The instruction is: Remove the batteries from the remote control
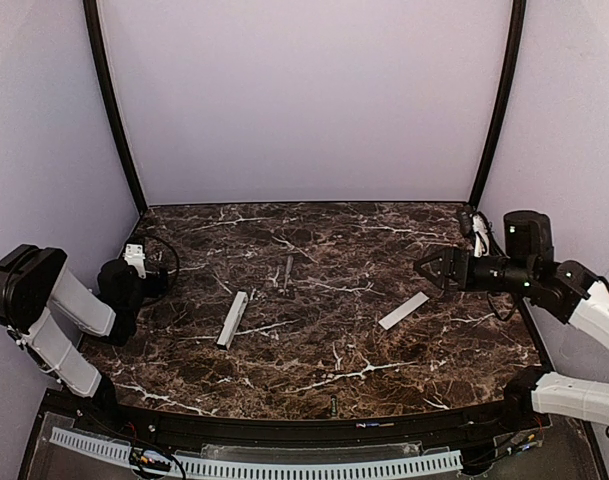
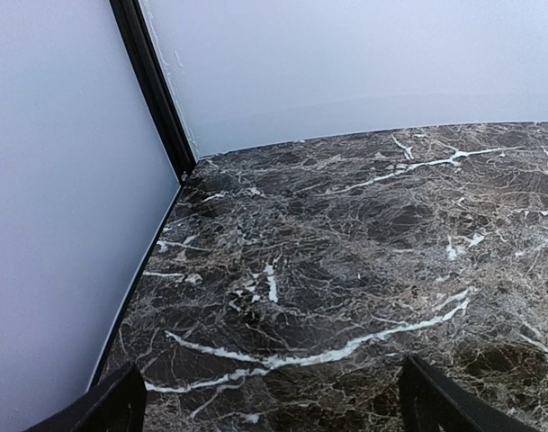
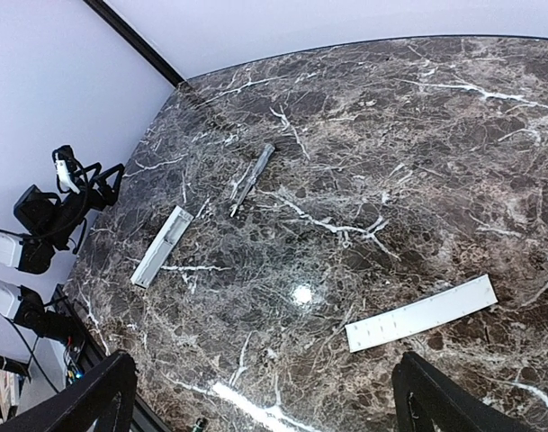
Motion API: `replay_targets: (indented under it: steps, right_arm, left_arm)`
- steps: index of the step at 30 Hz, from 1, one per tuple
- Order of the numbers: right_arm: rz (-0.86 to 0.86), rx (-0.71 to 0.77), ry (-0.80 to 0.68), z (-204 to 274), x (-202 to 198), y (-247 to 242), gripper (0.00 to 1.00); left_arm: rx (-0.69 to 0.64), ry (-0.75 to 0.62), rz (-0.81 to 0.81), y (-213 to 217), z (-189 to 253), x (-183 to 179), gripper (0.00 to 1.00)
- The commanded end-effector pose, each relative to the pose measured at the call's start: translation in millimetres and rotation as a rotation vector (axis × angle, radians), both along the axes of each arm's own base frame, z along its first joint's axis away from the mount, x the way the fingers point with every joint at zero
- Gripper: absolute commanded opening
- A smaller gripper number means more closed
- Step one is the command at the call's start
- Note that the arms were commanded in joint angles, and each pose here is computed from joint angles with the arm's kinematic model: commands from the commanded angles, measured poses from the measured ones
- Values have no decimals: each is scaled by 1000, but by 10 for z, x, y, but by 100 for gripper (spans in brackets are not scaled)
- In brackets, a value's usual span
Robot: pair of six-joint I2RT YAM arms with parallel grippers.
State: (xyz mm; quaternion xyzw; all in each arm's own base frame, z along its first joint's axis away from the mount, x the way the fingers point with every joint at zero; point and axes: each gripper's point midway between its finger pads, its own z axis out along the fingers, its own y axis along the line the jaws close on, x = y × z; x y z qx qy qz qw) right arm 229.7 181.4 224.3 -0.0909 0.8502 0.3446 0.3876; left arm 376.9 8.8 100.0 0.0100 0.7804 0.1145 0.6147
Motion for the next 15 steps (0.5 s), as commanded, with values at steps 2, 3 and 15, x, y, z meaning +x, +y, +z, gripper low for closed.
replay_targets:
  steps: [2,3,15]
  right_arm:
    - [22,50,-5,23,52,89,99]
    - [21,52,-3,31,59,96,99]
    - [5,90,2,50,60,96,99]
  left_arm:
    - [-11,-21,6,18,59,27,99]
    - [-11,-21,7,20,57,26,99]
    - [-10,-21,6,18,60,28,99]
